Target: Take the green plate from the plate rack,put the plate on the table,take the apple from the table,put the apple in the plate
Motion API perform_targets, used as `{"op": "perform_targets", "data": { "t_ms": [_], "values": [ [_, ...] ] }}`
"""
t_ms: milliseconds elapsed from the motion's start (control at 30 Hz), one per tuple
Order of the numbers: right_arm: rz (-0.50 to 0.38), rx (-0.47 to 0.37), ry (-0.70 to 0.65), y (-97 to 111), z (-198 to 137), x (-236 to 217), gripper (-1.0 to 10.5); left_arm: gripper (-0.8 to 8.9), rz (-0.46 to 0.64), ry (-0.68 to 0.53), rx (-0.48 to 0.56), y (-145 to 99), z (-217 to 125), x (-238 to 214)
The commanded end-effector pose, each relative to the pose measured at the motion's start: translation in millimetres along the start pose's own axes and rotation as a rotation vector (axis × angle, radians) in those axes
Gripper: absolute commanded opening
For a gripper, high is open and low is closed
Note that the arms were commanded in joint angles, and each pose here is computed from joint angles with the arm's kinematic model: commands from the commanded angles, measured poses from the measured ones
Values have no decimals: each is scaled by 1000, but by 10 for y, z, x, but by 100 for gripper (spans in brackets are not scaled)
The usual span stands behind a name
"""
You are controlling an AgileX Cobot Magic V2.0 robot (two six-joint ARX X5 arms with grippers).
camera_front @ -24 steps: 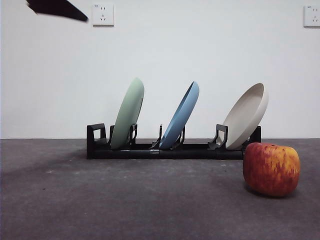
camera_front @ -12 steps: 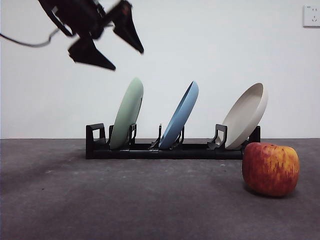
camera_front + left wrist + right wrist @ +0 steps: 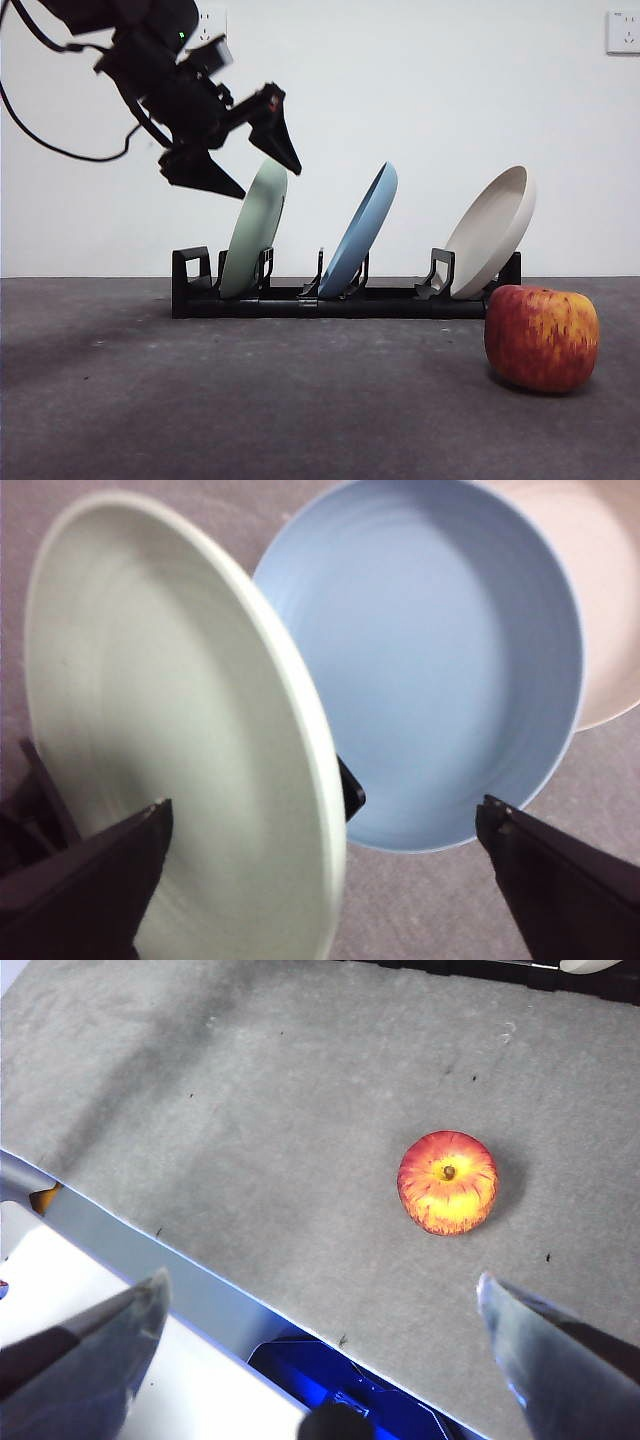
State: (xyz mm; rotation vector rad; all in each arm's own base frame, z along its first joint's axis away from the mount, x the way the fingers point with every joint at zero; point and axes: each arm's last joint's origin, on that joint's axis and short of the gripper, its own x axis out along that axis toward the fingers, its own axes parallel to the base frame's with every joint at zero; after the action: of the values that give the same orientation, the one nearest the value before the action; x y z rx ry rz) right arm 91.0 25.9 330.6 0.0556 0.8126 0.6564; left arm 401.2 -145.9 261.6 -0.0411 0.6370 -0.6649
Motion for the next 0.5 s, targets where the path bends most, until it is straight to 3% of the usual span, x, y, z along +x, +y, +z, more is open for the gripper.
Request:
{"op": "perform_targets", "data": {
  "t_ms": [33,100,300,500],
  "values": [
    [-1,2,-6,2,5,-3,692,561,-1,17,-20,24,-57,110],
    [-1,2,-6,2,5,-3,691,533,1,28,-34,39,-84,145],
    [-2,2,-5,1,6,-1,691,221,-5,23,-32,40,-83,154],
    [0,11,11,-20,25,31,691,94,-26,30,-34,34,-89,153]
  ]
}}
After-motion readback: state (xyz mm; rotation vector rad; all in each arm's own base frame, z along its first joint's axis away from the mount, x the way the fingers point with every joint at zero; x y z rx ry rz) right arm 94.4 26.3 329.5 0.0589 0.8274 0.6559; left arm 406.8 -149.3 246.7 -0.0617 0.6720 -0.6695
